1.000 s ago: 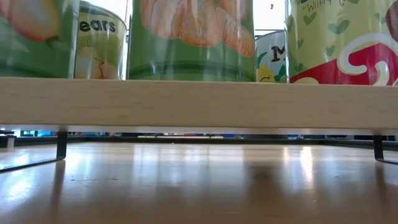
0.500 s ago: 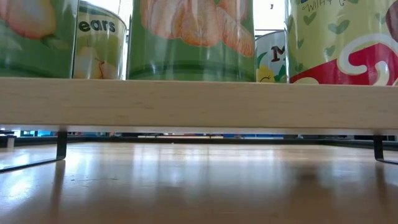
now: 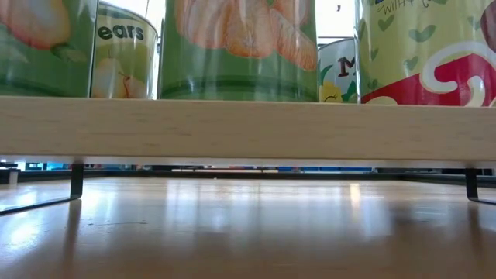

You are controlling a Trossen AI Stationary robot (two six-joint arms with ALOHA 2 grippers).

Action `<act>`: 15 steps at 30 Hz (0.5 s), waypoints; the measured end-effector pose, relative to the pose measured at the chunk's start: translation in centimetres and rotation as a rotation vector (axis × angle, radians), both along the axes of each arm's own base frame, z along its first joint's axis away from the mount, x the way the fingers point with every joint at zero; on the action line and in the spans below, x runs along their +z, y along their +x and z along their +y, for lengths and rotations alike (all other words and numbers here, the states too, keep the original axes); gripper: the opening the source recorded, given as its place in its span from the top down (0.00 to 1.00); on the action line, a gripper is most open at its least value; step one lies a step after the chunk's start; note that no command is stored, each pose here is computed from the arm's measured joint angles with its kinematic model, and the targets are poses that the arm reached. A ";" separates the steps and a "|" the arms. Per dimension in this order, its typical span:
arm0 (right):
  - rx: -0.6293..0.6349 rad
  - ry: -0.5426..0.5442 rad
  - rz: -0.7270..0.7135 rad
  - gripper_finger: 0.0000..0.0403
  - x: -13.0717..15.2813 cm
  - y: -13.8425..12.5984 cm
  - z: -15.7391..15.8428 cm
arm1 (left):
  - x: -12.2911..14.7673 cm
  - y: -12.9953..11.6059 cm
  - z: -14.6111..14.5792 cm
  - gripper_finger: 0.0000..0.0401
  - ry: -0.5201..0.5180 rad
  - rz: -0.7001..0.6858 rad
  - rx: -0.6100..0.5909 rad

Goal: Pick and place cans onto a shelf
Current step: Return to Home Position

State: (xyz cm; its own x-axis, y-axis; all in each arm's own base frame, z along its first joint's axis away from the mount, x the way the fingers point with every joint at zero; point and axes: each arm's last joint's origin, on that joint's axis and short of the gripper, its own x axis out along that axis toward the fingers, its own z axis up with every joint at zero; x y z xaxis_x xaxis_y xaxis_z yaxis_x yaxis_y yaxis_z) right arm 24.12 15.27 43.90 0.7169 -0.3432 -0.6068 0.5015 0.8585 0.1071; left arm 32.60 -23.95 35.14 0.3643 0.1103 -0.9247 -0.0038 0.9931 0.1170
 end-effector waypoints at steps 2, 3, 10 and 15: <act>0.021 -0.015 0.008 0.08 0.0 -0.1 0.1 | 1.1 0.0 1.2 0.21 -0.015 -0.026 0.026; 0.031 -0.013 0.013 0.09 0.0 -0.1 0.2 | 1.6 0.1 2.0 0.24 -0.019 -0.037 0.043; 0.148 -0.045 0.010 0.27 0.0 -0.7 2.0 | 4.7 0.0 6.6 0.52 0.025 -0.146 0.124; 0.273 -0.091 0.024 0.50 0.2 -0.9 2.9 | 7.5 -0.6 10.0 0.76 0.040 -0.275 0.188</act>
State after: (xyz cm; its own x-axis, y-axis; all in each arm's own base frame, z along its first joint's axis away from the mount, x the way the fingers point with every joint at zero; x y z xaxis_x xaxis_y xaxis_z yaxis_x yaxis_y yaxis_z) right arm 23.25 18.16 44.14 0.7758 -0.1932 -0.6007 0.2520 0.9676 0.0143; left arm 32.04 -13.90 42.69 0.5697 0.2334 -0.7880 -0.2236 0.9667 0.1247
